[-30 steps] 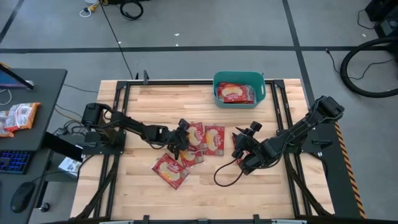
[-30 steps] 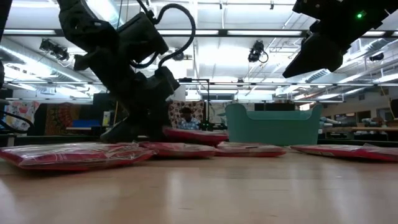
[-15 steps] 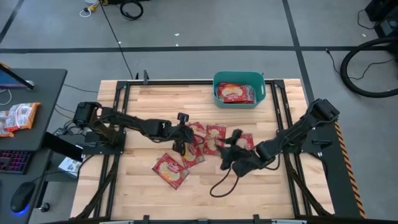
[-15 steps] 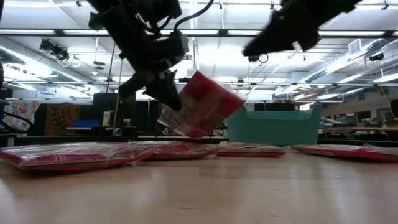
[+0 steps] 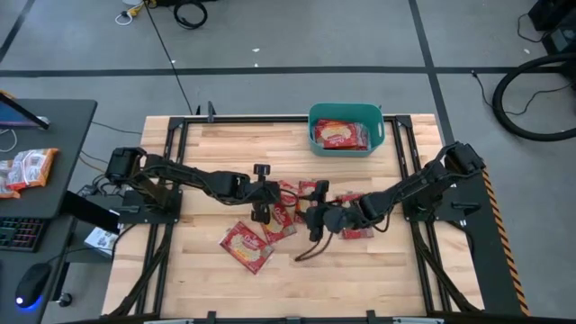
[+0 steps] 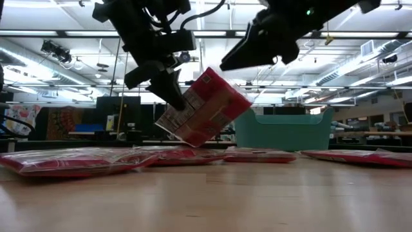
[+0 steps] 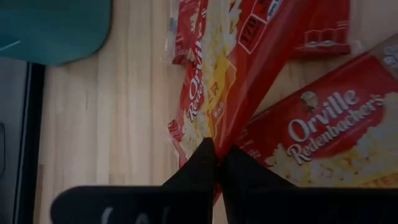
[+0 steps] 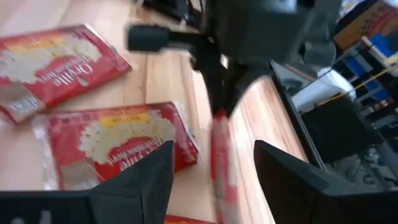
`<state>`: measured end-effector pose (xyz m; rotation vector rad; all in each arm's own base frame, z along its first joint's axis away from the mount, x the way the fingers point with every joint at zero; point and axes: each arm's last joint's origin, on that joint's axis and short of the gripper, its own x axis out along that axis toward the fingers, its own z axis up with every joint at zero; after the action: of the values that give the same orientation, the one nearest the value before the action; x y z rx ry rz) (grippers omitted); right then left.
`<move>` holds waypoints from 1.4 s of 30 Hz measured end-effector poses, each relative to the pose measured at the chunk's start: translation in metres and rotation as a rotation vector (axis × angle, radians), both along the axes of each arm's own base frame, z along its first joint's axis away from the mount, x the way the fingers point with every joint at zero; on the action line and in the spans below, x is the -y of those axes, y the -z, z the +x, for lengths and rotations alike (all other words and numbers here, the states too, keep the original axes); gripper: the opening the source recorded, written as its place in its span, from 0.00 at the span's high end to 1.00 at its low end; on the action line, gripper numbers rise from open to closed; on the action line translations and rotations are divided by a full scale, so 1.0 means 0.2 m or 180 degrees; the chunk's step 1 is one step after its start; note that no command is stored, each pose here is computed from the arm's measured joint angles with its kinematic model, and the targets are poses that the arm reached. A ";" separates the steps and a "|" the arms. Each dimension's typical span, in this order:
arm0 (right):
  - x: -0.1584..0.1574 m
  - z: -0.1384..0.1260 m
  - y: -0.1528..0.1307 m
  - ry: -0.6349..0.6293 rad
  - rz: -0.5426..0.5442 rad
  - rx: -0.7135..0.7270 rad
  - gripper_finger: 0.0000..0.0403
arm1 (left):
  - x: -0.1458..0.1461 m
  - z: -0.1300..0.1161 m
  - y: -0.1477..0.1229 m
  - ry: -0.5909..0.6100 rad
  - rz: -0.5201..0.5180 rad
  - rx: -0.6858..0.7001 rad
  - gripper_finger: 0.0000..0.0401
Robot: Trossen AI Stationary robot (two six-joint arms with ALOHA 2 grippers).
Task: Sort popcorn bags into baskets
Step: Put the popcorn bag into the green bin
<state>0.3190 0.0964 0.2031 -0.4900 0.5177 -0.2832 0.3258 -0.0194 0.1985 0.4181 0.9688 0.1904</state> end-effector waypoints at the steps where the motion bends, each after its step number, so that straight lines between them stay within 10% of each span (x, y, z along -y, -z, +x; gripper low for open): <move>1: 0.02 0.00 0.00 0.0022 -0.0008 -0.0038 0.44 | 0.00 0.00 0.00 0.0011 -0.0002 0.0008 0.97; 24: 0.15 -0.02 0.04 0.0110 -0.0016 -0.0569 0.95 | 0.03 0.00 -0.08 0.0262 0.0080 0.0250 0.83; 42: 0.23 -0.06 -0.59 0.1484 0.0384 -0.0546 0.93 | -0.03 -0.35 -0.17 0.0082 -0.0094 0.1661 0.68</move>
<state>0.3077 0.0503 0.3207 -0.2717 0.8115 -0.6557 0.2565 -0.0127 0.2320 0.3298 0.4527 0.2464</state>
